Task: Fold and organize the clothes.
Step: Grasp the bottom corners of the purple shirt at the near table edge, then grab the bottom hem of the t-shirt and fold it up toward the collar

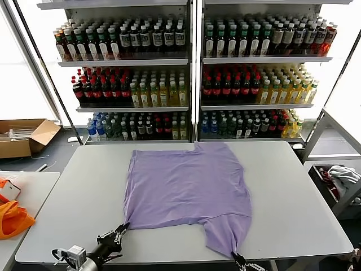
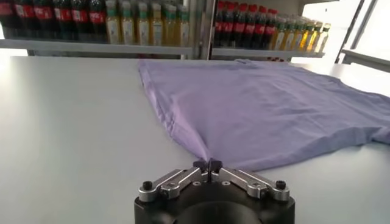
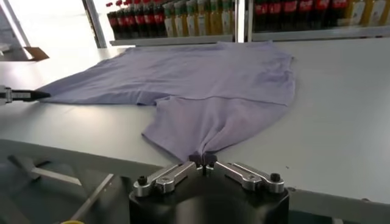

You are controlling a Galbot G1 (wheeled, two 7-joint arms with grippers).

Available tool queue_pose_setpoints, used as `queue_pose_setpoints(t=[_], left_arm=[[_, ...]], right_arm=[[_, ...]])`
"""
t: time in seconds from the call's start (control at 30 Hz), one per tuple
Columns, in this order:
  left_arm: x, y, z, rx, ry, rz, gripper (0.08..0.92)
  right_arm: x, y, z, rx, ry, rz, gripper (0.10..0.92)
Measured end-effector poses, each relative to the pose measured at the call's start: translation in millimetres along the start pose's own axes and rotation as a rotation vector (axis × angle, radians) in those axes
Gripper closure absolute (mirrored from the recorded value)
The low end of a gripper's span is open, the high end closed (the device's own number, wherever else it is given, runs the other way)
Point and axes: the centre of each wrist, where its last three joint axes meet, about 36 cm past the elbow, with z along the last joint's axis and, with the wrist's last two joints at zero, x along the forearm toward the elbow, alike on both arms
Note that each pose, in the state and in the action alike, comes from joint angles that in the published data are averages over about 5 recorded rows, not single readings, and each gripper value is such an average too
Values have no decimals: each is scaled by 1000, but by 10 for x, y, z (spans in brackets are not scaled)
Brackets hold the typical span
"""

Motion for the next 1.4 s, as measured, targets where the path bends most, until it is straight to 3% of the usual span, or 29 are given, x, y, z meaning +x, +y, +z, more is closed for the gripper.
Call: queue_pose_setpoints(t=[0.37,0.53,1.0,1.4], left_arm=[[292,-29,-109,-27,-2,-9,914],[310,-29,-151,-38,4,-3,914],[29,184,-517,-83,-33,13,914],[-328,407,-767,-60,-68,5,914]], right_arm=[[215,-2,-100,6,-92,0,916],[138,-24,-126,0,-137,18,916],[-652,-192,-479,-9,-288,73,916],[-1422,-380,-745,-12,-332,90,916]])
